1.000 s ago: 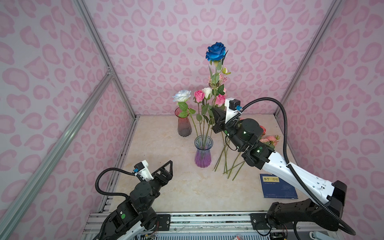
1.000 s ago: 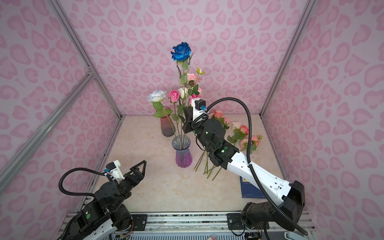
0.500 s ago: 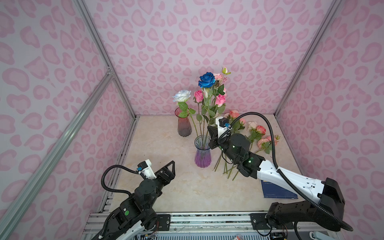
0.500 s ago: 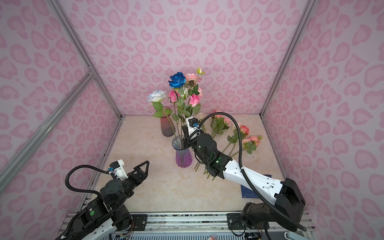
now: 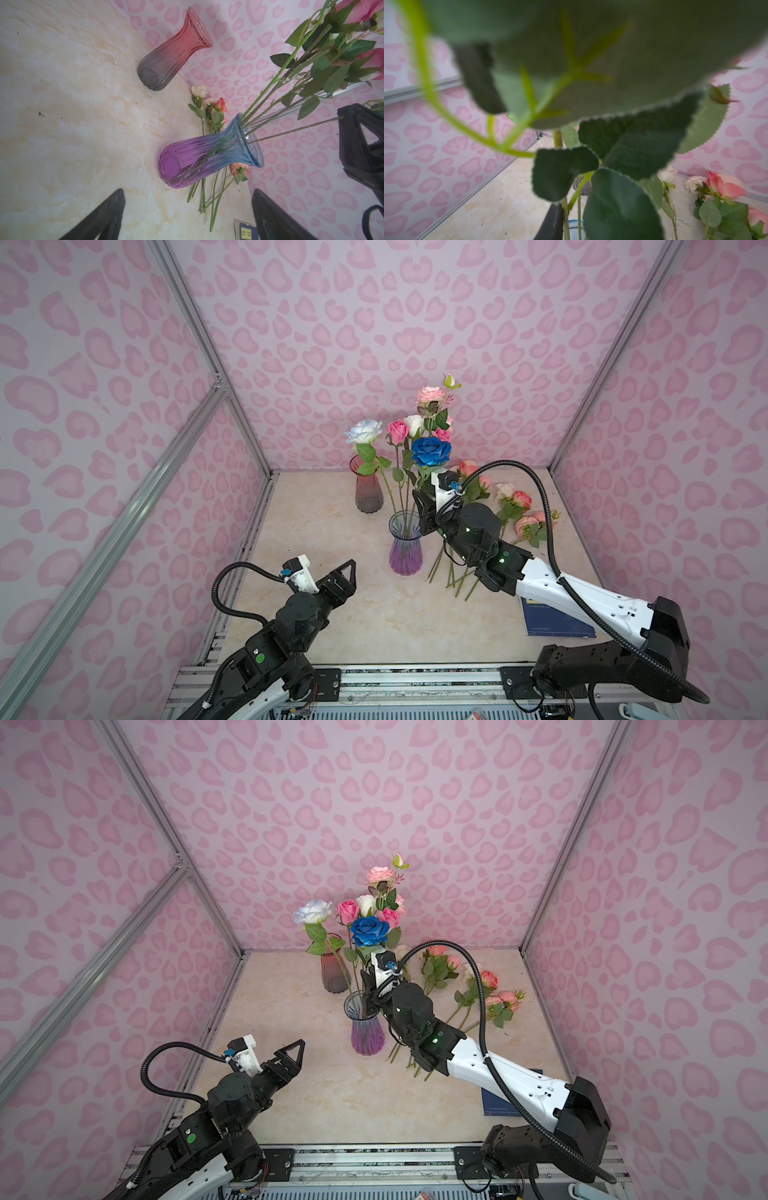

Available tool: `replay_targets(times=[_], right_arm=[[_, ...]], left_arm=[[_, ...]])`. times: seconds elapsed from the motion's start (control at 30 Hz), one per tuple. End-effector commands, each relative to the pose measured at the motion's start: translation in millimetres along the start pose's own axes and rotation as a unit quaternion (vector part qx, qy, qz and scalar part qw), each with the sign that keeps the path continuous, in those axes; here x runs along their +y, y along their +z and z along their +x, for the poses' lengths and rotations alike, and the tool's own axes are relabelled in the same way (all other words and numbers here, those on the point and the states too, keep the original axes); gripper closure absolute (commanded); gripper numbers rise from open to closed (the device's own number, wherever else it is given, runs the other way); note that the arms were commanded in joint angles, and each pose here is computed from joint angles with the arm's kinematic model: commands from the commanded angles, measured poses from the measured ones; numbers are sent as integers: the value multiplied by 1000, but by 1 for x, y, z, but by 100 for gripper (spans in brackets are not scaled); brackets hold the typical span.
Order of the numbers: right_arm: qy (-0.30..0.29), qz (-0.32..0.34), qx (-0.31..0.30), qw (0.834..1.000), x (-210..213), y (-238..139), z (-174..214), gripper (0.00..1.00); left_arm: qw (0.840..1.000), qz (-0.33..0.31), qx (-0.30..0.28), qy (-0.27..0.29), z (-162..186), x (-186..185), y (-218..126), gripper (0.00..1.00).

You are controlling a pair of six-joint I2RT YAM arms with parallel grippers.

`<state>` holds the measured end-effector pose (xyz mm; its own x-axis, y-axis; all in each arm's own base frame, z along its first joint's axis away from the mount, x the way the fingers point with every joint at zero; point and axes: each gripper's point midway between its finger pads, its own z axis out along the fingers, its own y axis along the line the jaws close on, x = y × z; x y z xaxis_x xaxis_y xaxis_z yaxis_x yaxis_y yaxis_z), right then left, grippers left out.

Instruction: Arrange the flowers into the vase

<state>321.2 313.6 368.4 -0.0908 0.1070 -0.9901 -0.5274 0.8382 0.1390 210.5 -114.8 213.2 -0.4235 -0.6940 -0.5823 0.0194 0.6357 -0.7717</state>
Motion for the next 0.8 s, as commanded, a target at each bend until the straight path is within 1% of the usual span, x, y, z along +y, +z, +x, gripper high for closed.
replay_targets(times=[0.0,0.23,0.33,0.57,0.77], right_arm=[[-3,-2,-7,1000,3,-6,-7,77],[-10,12,-7,1000,-4,-15,-9,74],[-16,32,5,999,-12,-17,-3,72],[-17,45,14,999,-20,-30,-1,70],[-15,64,1,998,-32,-46,-10,69]], left_arm=[[1000,15,-7,-8,-5,-10,0,4],[1000,14,-5,-7,-3,-10,3,4],[1000,15,-2,-7,-2,-11,4,4],[1000,16,6,1,0,-17,9,4],[999,15,23,16,5,-25,16,4]])
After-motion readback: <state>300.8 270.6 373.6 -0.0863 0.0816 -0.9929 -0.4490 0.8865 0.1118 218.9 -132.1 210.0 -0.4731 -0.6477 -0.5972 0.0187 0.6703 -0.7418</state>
